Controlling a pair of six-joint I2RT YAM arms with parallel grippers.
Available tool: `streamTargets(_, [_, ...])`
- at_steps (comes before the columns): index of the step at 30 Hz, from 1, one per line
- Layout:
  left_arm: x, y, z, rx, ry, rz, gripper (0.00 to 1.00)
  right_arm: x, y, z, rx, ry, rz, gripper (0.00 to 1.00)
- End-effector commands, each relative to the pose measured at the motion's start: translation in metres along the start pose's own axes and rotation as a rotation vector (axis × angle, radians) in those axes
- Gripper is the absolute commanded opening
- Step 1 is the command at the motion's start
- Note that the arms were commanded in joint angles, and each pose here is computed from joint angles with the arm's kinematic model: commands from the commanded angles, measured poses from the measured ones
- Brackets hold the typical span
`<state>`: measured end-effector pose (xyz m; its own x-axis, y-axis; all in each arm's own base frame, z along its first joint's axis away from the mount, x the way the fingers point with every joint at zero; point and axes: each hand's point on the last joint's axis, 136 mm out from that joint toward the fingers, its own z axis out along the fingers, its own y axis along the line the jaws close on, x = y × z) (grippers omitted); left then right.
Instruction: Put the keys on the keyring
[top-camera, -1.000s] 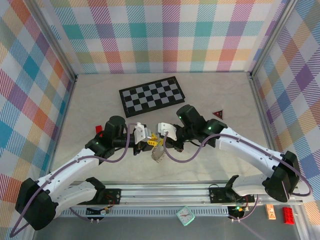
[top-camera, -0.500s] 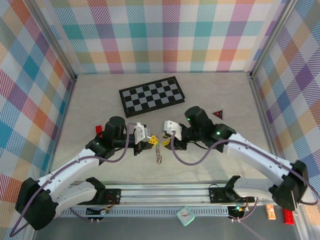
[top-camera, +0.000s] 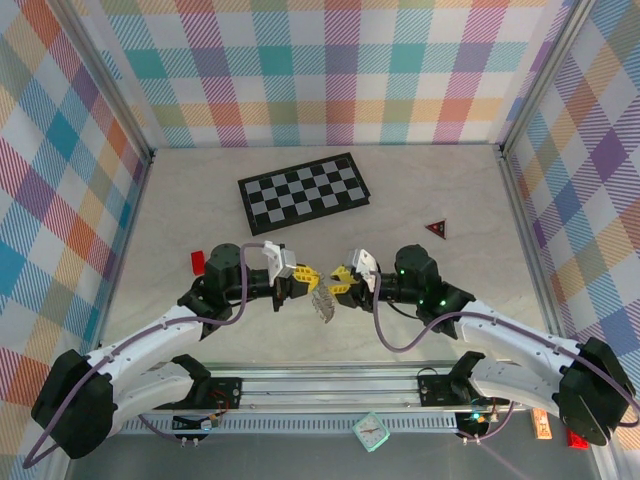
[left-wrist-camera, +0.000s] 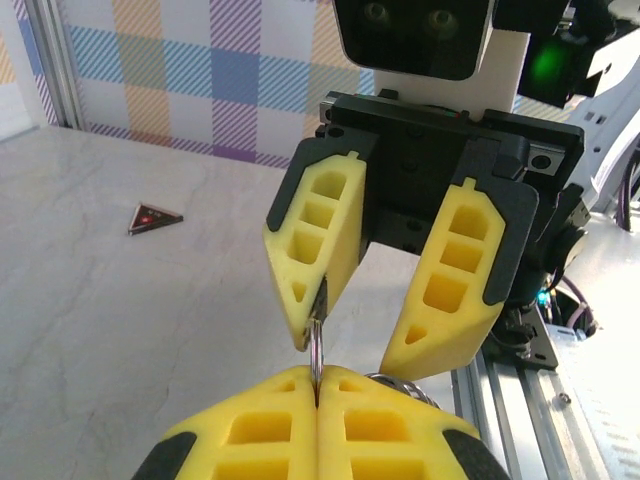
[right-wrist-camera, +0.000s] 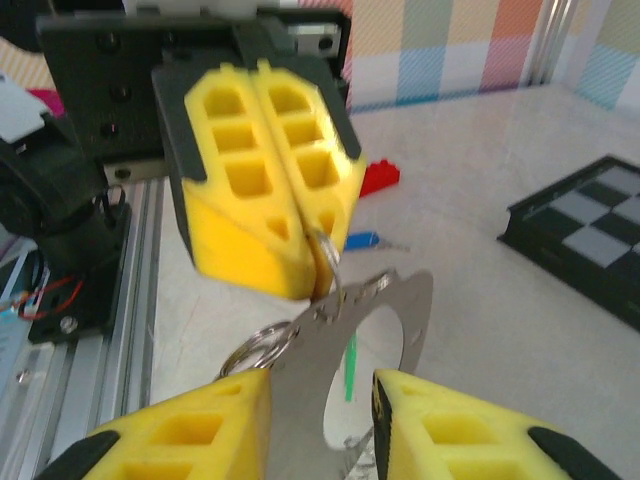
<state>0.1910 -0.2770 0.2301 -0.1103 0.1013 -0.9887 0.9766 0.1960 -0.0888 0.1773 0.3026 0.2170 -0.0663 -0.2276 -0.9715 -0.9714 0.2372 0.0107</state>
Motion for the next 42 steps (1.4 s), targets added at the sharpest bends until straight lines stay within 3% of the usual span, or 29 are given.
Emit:
streamTargets(1, [-0.019,-0.010,0.000,0.050,-0.069,0.044,0.00,-0.024,0.002,0.000,-0.017,-0.102,-0.013,0.31])
streamTargets(23, [-0.019,-0.017,-0.001,0.087,-0.061,0.071,0.00,-0.041,0.011,0.009,-0.114,-0.144,0.008,0.21])
streamTargets(26, [-0.019,-0.018,-0.001,0.093,-0.060,0.072,0.00,-0.042,0.011,0.010,-0.114,-0.144,0.003,0.16])
streamTargets(30, [-0.018,-0.014,0.000,0.075,-0.047,0.066,0.02,-0.043,0.012,0.011,-0.130,-0.129,-0.006,0.00])
streamTargets(34, [-0.009,-0.005,-0.001,0.016,0.025,0.079,0.26,-0.032,0.008,0.012,-0.109,-0.035,-0.039,0.00])
streamTargets(42, [0.010,0.005,-0.005,-0.042,0.197,0.146,0.28,-0.007,0.014,0.010,-0.161,0.214,-0.089,0.00])
